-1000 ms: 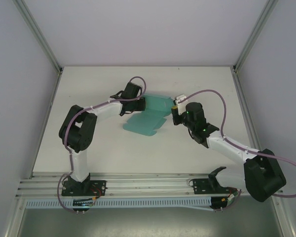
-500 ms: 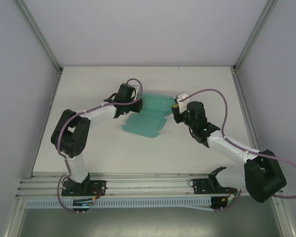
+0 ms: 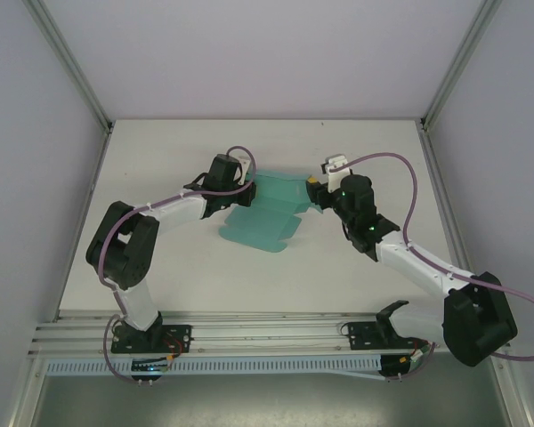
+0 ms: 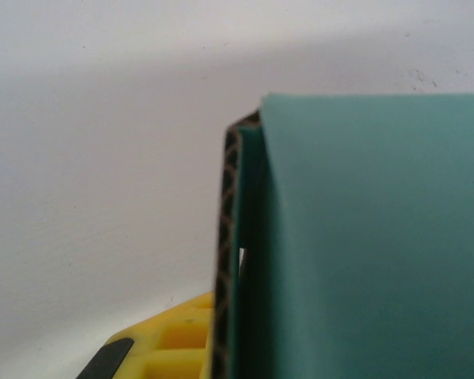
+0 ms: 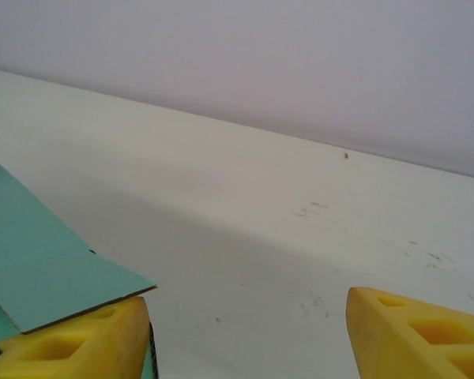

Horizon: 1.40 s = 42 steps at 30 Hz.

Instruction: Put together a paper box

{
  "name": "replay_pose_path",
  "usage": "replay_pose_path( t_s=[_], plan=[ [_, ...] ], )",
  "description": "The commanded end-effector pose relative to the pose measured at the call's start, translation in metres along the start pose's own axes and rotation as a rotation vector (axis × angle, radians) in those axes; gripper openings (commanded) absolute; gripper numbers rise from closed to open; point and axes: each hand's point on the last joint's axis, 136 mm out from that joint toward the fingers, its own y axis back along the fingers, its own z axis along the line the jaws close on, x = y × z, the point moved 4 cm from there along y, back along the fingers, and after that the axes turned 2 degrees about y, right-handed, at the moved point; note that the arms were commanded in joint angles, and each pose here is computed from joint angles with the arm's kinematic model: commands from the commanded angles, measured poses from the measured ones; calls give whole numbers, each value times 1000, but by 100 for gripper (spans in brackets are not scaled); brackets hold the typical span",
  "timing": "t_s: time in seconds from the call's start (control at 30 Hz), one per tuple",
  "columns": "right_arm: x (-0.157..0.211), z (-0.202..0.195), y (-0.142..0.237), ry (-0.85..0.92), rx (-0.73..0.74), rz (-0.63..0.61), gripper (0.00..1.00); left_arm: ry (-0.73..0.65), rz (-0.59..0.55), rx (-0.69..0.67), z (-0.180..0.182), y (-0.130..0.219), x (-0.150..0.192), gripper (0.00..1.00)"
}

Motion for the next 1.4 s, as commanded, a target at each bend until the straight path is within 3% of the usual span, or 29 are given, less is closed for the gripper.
replay_pose_path(
  t_s=[0.0,0.27,0.53,0.8,1.07,1.37],
  plan=[
    [-24,-16,8,-37,80,-48,68,-17,-58,-9,-4,10,-14,0],
    [-36,-14,20,-96,-5,-97,73,24,-38,-36,0,4,-14,0],
    [-33,1,-1,-69,-92,-44,77,15,-35,-17,-3,5,-14,0],
    [0,25,-21,-89,-233,94,77,36,-49,-4,-6,8,-17,0],
    [26,46,-36,-157,-351,142,78,34,-72,64,-17,13,-25,0],
    [37,55,-64,-194,-350,184,77,28,-115,79,-21,22,-34,0]
  ],
)
